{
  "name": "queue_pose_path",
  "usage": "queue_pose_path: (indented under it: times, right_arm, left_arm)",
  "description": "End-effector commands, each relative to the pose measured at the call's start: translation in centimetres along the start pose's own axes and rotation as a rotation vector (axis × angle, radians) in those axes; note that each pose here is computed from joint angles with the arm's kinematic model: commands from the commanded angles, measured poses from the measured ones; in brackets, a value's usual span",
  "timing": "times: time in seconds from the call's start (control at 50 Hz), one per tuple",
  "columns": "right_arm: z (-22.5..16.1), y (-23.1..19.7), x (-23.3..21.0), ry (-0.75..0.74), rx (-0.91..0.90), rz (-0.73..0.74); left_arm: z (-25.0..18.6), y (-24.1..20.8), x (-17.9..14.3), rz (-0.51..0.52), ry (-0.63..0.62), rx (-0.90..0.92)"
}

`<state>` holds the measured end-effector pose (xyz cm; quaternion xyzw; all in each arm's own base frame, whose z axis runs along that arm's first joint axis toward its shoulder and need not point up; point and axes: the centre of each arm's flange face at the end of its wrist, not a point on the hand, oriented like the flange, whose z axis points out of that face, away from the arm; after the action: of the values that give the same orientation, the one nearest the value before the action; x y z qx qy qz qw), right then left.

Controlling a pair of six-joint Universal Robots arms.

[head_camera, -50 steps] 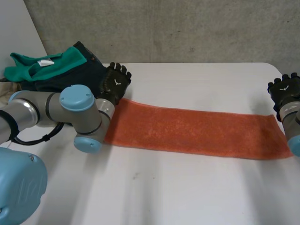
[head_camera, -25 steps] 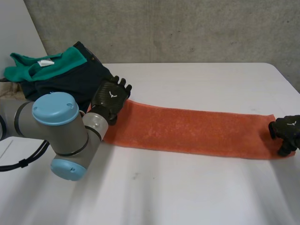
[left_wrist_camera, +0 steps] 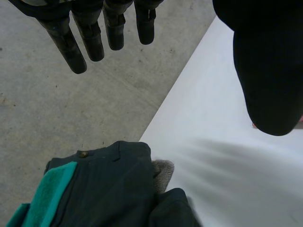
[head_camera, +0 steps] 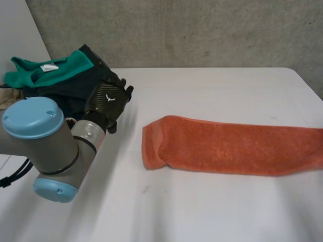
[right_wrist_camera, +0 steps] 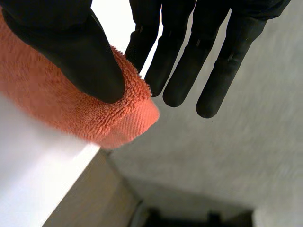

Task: Fold the laundry.

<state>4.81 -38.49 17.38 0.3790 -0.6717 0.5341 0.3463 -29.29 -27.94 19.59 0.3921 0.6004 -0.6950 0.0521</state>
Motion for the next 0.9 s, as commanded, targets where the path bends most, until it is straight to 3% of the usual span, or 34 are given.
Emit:
queue_pose_path:
  times: [0.02,0.04,0.14,0.22,0.32,0.48,0.56,0.62,0.68,0.78,0.9]
  right_arm:
    - [-4.1,-12.5,-3.2,0.046,0.428,-0.075]
    - [-5.8,-15.4,-4.7,0.027,0.549,-0.089]
    - [-12.3,-22.1,-11.0,-0.128,0.903,-0.134]
    - [-16.8,-23.9,-17.3,-0.303,1.07,-0.188]
    - [-19.1,-23.8,-22.2,-0.423,1.109,-0.237]
    - [-18.2,-23.7,-20.7,-0.373,0.927,-0.137]
    - [-17.1,-23.3,-16.4,-0.362,0.832,0.102]
    - [-16.1,-21.8,-13.6,-0.425,0.72,0.376]
    - [-15.5,-19.9,-12.6,-0.497,0.582,0.508]
    - [-13.7,-15.4,-12.6,-0.532,0.359,0.506]
    - [-11.3,-10.7,-13.6,-0.505,0.197,0.387]
  left_arm:
    - [-0.9,-0.2,-0.6,-0.007,-0.012,-0.002]
    - [-1.0,-0.3,-0.7,-0.008,-0.013,-0.001]
    - [-1.8,-0.5,-1.1,-0.008,-0.021,-0.003]
    - [-2.4,-0.3,-1.0,-0.009,-0.015,-0.014]
    - [-2.7,0.1,-0.7,-0.011,-0.004,-0.029]
    - [-2.5,-0.5,-0.7,-0.009,-0.007,-0.006]
    - [-2.2,-1.3,-0.9,-0.009,-0.02,0.026]
    - [-2.1,-2.4,-0.6,-0.01,-0.014,0.061]
    - [-2.2,-3.8,0.4,-0.02,0.009,0.104]
    - [-2.0,-4.4,2.9,-0.034,0.07,0.127]
    - [-1.6,-4.5,5.3,-0.033,0.116,0.131]
